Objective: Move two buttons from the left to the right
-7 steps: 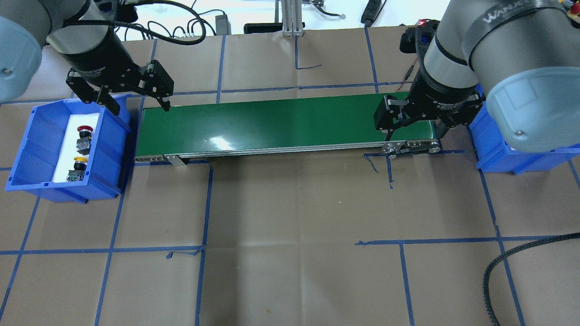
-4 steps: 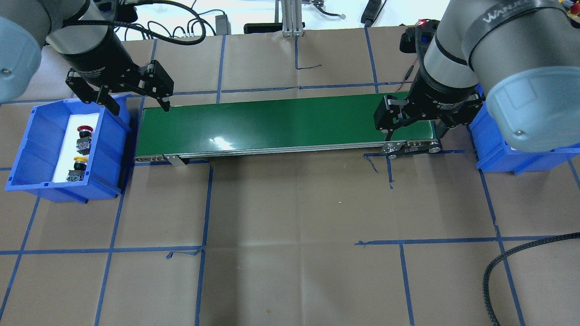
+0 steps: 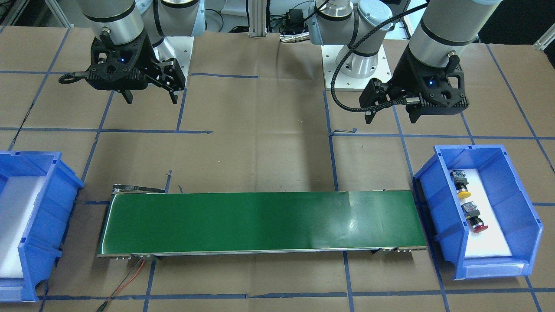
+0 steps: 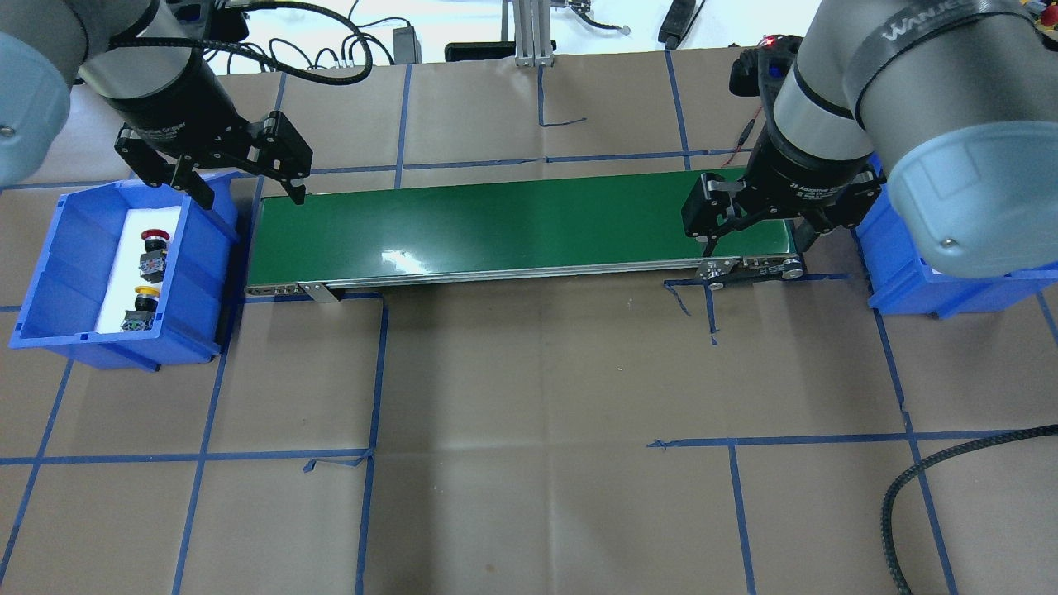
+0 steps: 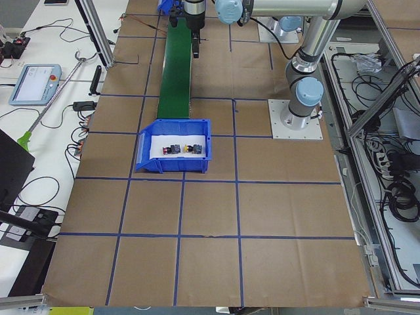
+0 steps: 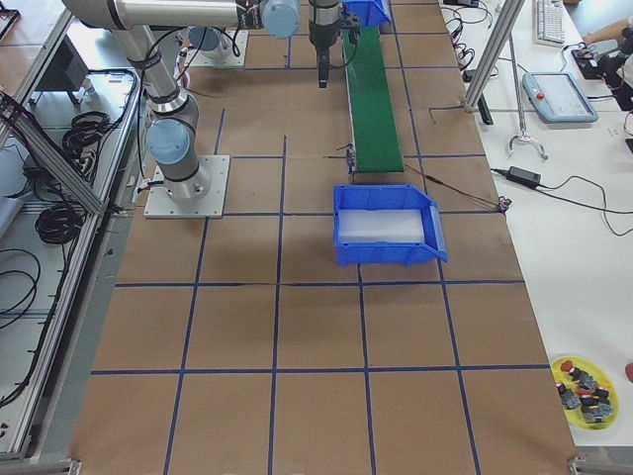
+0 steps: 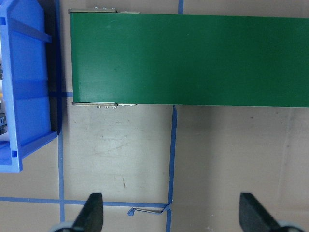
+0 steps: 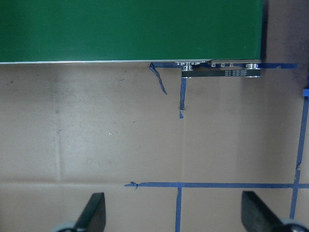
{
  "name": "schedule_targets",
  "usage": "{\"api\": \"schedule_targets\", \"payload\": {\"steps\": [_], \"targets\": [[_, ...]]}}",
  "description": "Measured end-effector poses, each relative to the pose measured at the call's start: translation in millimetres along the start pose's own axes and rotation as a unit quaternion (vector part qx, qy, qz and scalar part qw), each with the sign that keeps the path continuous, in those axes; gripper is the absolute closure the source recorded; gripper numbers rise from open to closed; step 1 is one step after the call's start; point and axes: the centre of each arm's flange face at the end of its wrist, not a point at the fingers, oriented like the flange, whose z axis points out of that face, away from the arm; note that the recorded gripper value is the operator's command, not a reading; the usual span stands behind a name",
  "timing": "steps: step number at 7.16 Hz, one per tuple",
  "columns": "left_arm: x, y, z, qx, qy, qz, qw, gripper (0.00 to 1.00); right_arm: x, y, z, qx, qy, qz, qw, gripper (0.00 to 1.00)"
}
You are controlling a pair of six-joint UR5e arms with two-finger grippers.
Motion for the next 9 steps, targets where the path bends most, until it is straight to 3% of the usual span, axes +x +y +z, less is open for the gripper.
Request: {"api": "schedule_targets", "payload": {"steps": [2,6,9], "targets": [[-31,-5,-2,0.003,-0.002,-0.006,1.0,0.0,0,0,0,-0.001,0.0,0.0,1.0,0.0],[-217,-3,13,-0.008,0.006,-0.046,0.9989,0.0,0,0,0,-0.001,0.0,-0.001,1.0,0.0],[-268,8,39,-0.005,0.007,-0.03,0.9995,0.01,1,0,0,-0.001,0.0,0.0,1.0,0.0]]}}
